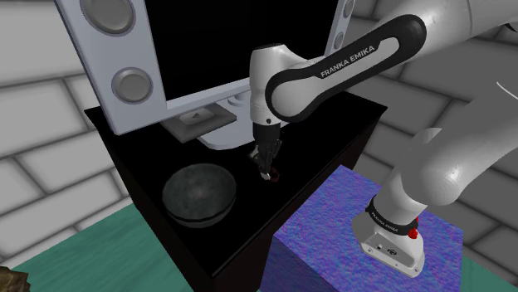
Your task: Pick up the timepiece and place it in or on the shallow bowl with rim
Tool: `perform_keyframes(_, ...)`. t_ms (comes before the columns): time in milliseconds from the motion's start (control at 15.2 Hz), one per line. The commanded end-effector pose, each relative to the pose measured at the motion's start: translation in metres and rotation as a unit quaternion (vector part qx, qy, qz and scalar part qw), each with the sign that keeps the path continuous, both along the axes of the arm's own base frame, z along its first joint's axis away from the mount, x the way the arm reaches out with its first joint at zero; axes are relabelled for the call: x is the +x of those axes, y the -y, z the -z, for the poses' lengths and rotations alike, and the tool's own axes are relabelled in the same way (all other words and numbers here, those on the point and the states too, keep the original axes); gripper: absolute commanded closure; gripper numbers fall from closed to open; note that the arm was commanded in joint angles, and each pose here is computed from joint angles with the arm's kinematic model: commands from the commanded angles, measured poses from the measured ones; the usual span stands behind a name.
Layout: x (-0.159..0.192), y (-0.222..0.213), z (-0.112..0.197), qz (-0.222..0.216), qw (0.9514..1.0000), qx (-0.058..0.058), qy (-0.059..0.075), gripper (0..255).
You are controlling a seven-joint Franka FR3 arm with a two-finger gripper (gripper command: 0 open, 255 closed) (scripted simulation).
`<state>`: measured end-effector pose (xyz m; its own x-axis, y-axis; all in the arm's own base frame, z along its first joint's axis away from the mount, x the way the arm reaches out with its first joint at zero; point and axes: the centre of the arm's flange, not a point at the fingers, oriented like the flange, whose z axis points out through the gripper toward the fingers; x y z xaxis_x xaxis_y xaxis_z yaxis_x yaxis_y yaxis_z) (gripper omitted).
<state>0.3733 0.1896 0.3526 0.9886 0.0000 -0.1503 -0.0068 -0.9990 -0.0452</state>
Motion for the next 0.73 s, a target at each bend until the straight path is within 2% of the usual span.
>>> perform_keyframes(0,0.0,0.0,0.0,0.0,1.0,0.0,0.0,255)
perform_keyframes(264,0.0,0.0,0.0,0.0,1.0,0.0,0.0,255)
perform_keyframes(660,0.0,0.0,-0.032,0.0,1.0,0.0,0.0,255)
